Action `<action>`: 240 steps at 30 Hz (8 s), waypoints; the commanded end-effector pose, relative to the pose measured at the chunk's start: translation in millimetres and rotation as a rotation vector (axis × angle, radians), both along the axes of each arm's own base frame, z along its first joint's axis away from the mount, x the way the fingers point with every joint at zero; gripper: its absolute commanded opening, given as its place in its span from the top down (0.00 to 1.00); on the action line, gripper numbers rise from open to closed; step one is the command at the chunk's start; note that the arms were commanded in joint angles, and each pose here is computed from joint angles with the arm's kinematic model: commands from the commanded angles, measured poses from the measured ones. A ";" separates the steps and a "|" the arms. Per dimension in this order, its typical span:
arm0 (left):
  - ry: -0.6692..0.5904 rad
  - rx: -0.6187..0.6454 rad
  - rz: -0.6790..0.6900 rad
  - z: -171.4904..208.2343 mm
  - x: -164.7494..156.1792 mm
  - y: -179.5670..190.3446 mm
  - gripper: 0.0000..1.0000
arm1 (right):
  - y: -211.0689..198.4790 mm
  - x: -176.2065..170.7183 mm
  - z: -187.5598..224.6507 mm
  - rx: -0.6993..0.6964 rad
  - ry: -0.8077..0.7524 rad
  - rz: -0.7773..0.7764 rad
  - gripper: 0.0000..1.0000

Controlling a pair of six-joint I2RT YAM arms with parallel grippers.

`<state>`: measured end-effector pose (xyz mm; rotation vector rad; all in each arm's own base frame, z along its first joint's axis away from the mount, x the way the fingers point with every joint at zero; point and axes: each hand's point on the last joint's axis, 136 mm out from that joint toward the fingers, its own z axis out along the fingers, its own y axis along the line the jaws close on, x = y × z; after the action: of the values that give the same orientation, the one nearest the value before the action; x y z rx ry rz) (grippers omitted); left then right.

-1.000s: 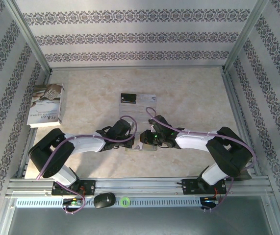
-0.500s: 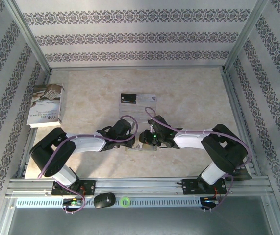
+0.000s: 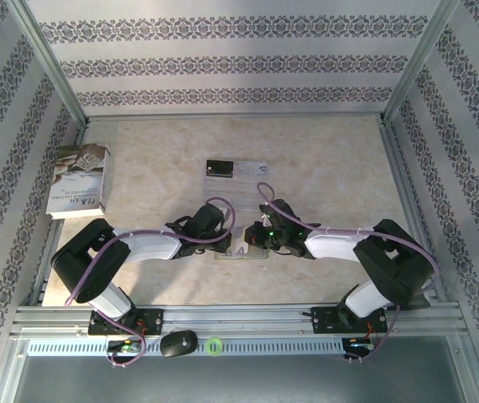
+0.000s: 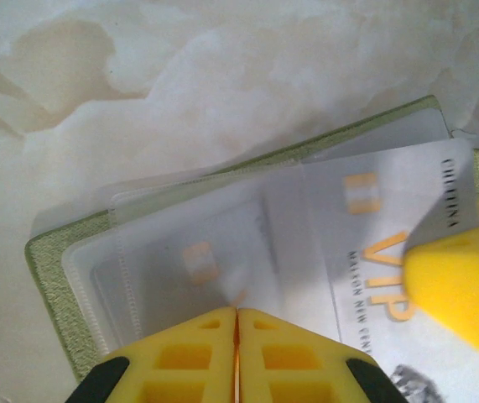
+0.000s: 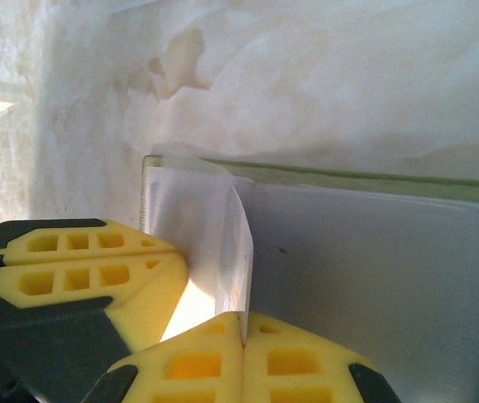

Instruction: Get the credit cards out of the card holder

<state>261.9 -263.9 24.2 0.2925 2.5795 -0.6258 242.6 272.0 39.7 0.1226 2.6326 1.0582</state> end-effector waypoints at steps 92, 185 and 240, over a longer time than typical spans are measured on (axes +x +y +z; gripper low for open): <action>-0.040 0.022 0.380 88.4 10.5 140.0 0.01 | -16.0 181.2 91.7 -0.972 -0.733 1.283 1.00; -0.092 -0.285 0.203 63.7 -8.8 63.8 0.68 | 82.3 -12.9 19.0 -0.398 -0.465 0.607 1.00; 0.135 -0.169 0.095 1.7 -35.9 23.4 1.00 | -27.7 -14.1 21.5 -0.498 -0.407 -0.028 0.72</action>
<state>234.5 -240.9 25.3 0.0394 2.5947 -0.8649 223.0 261.3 43.8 -0.2721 2.4800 0.4236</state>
